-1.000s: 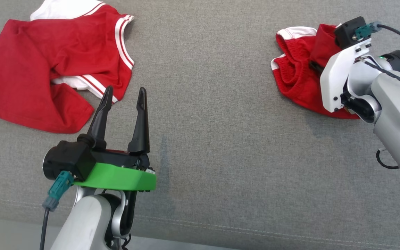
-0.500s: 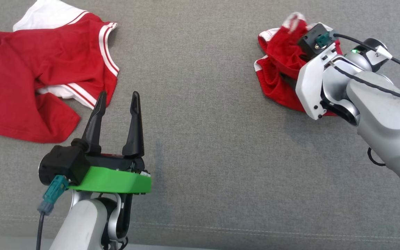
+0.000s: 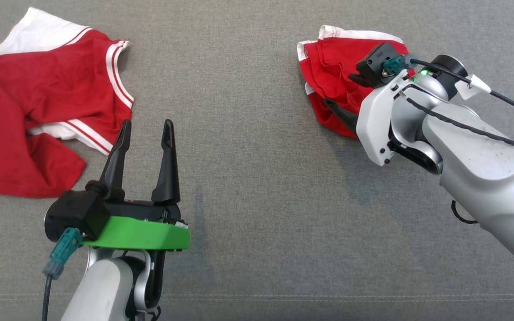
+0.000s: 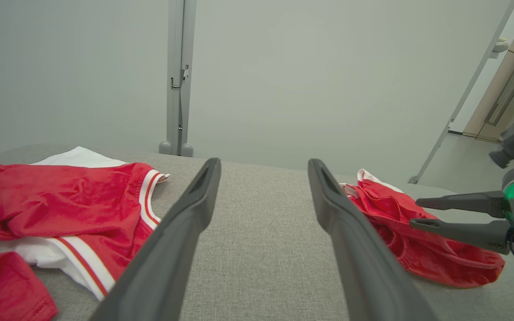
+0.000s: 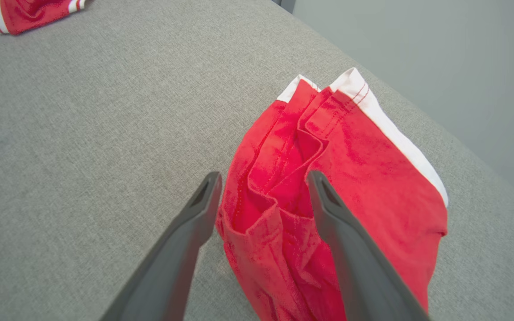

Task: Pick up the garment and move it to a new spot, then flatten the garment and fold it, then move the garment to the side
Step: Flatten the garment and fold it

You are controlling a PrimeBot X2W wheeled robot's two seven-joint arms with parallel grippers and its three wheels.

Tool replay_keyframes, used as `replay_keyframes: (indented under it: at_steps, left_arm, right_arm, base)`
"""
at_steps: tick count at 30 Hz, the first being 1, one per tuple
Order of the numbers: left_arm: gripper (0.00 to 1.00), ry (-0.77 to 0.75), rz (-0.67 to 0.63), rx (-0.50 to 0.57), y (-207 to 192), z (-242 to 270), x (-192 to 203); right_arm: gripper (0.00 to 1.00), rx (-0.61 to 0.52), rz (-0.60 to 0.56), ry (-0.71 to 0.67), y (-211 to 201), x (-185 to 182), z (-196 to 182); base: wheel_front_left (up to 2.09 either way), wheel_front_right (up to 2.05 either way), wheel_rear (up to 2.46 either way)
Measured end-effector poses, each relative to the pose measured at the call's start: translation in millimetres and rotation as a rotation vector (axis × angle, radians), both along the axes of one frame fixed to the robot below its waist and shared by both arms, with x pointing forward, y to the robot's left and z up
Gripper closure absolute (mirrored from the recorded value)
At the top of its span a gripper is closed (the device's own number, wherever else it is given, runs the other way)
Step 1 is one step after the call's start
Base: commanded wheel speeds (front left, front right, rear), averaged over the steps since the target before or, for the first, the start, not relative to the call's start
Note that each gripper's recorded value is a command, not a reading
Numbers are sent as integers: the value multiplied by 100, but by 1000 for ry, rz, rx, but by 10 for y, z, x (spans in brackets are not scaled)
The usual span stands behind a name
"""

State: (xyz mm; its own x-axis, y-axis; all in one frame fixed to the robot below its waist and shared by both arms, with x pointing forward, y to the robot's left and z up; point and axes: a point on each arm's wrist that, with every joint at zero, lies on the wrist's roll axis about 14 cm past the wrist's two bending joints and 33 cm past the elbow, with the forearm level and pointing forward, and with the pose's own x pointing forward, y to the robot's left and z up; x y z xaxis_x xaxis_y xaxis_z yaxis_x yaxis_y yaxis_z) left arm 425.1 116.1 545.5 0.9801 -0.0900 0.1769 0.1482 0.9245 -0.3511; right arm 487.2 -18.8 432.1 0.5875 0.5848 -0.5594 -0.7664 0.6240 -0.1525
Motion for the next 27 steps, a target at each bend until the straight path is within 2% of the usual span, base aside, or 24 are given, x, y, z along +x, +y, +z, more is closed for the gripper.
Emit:
replay_keyframes:
  at_steps: [5, 8, 11, 17, 20, 21, 22, 27]
  left_arm:
    - [0, 1, -6, 5, -6, -9, -11]
    - [0, -3, -20, 14, -39, 0, -13]
    - [0, -8, -42, 39, -91, -5, -26]
    - [0, -20, -115, 70, -312, 24, -45]
    - [0, -21, -151, 72, -429, 35, -53]
    - [0, -15, -168, 69, -480, 27, -49]
    - [0, -15, -168, 69, -480, 27, -49]
    - [0, 1, -195, 73, -560, -20, -35]
  right_arm:
    - [0, 131, -51, -39, 4, 4, 223]
    - [0, 222, -152, -77, -174, 122, 421]
    - [0, 328, -288, -53, -435, 149, 469]
    - [0, 611, -601, 69, -979, 32, 375]
    - [0, 708, -718, 109, -1204, -51, 297]
    - [0, 760, -793, 136, -1343, -110, 213]
    - [0, 760, -793, 136, -1343, -110, 213]
    - [0, 861, -938, 213, -1539, -217, -26]
  base:
    - [0, 0, 0]
    - [0, 0, 0]
    - [0, 0, 0]
    - [0, 0, 0]
    - [0, 0, 0]
    - [0, 0, 0]
    - [0, 0, 0]
    - [0, 0, 0]
